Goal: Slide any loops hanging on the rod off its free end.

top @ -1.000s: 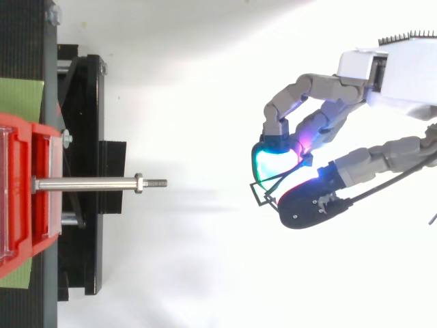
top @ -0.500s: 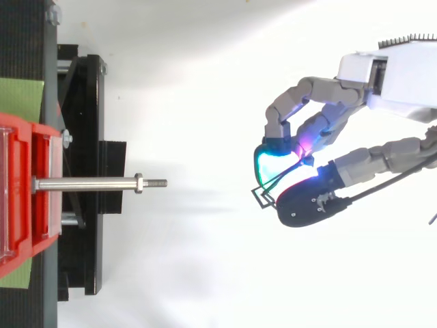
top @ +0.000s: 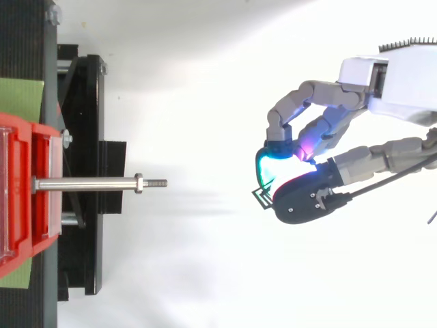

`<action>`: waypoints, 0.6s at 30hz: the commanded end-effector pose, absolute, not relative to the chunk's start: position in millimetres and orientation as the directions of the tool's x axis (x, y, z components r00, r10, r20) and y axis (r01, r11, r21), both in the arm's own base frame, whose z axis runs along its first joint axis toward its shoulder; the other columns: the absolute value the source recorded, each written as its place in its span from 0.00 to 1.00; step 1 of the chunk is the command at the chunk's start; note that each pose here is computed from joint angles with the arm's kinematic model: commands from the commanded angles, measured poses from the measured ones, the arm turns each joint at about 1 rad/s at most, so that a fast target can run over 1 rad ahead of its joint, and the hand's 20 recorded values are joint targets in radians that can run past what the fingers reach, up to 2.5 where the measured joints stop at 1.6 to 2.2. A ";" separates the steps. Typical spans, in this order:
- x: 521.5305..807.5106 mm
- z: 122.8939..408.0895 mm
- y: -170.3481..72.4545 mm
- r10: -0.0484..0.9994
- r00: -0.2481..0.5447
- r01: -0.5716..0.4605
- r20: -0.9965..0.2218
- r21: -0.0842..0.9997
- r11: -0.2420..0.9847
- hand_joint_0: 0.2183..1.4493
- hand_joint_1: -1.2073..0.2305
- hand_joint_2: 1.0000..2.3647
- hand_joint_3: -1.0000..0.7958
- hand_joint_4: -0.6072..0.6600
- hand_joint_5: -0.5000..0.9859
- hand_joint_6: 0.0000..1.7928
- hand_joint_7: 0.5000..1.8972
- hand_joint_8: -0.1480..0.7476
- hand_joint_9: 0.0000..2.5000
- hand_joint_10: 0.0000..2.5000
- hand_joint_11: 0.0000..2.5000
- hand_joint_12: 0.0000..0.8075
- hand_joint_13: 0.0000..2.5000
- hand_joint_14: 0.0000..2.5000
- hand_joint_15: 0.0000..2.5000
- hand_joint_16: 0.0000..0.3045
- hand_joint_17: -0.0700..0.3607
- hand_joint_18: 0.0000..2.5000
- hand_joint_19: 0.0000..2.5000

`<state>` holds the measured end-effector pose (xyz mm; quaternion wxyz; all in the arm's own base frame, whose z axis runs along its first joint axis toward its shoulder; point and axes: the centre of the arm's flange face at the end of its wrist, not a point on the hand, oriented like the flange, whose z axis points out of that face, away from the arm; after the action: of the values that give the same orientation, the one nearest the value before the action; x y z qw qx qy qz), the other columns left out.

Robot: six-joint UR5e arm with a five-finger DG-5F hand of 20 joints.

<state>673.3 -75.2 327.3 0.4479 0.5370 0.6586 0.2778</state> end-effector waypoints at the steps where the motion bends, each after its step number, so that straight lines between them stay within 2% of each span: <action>1: 673.3 327.7 -74.4 0.957 -0.021 0.459 -0.288 0.848 0.265 0.30 0.41 0.01 0.34 0.53 0.25 0.48 0.38 0.47 0.39 0.01 0.27 0.45 0.30 0.01 0.17 0.17 0.43 0.30 0.18; 4: 673.3 327.7 -74.4 0.957 -0.021 0.459 -0.288 0.848 0.265 0.30 0.36 0.01 0.43 0.53 0.24 0.49 0.42 0.47 0.39 0.01 0.27 0.45 0.30 0.01 0.17 0.17 0.43 0.31 0.18; 6: 673.0 327.0 -74.5 0.957 -0.022 0.460 -0.288 0.847 0.265 0.31 0.34 0.02 0.45 0.53 0.24 0.50 0.39 0.48 0.39 0.01 0.28 0.45 0.30 0.01 0.17 0.17 0.43 0.31 0.18; 9: 673.0 327.0 -74.5 0.957 -0.022 0.460 -0.288 0.847 0.265 0.31 0.32 0.02 0.48 0.50 0.23 0.51 0.40 0.47 0.39 0.01 0.27 0.44 0.30 0.01 0.17 0.16 0.42 0.31 0.18; 10: 673.3 327.7 -74.4 0.957 -0.021 0.459 -0.288 0.848 0.265 0.31 0.32 0.02 0.49 0.49 0.24 0.51 0.36 0.47 0.39 0.01 0.28 0.44 0.30 0.01 0.17 0.16 0.42 0.31 0.18; 12: 673.3 327.7 -74.4 0.958 -0.021 0.459 -0.287 0.848 0.264 0.30 0.33 0.02 0.48 0.49 0.24 0.51 0.36 0.46 0.39 0.01 0.27 0.44 0.30 0.01 0.17 0.16 0.42 0.31 0.19; 13: 673.3 327.7 -74.4 0.959 -0.019 0.459 -0.284 0.849 0.261 0.30 0.35 0.01 0.42 0.48 0.25 0.51 0.37 0.45 0.40 0.01 0.27 0.44 0.30 0.01 0.17 0.16 0.42 0.31 0.19; 15: 672.8 326.9 -74.5 0.959 -0.019 0.462 -0.282 0.849 0.258 0.29 0.37 0.01 0.38 0.47 0.25 0.50 0.37 0.45 0.40 0.01 0.26 0.43 0.30 0.01 0.17 0.16 0.42 0.31 0.19; 18: 672.4 328.5 -74.5 0.959 -0.019 0.462 -0.282 0.849 0.258 0.28 0.41 0.01 0.39 0.45 0.26 0.49 0.39 0.44 0.41 0.01 0.25 0.43 0.30 0.01 0.17 0.16 0.42 0.31 0.19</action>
<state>672.8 -74.5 327.3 0.4451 0.5406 0.6571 0.2792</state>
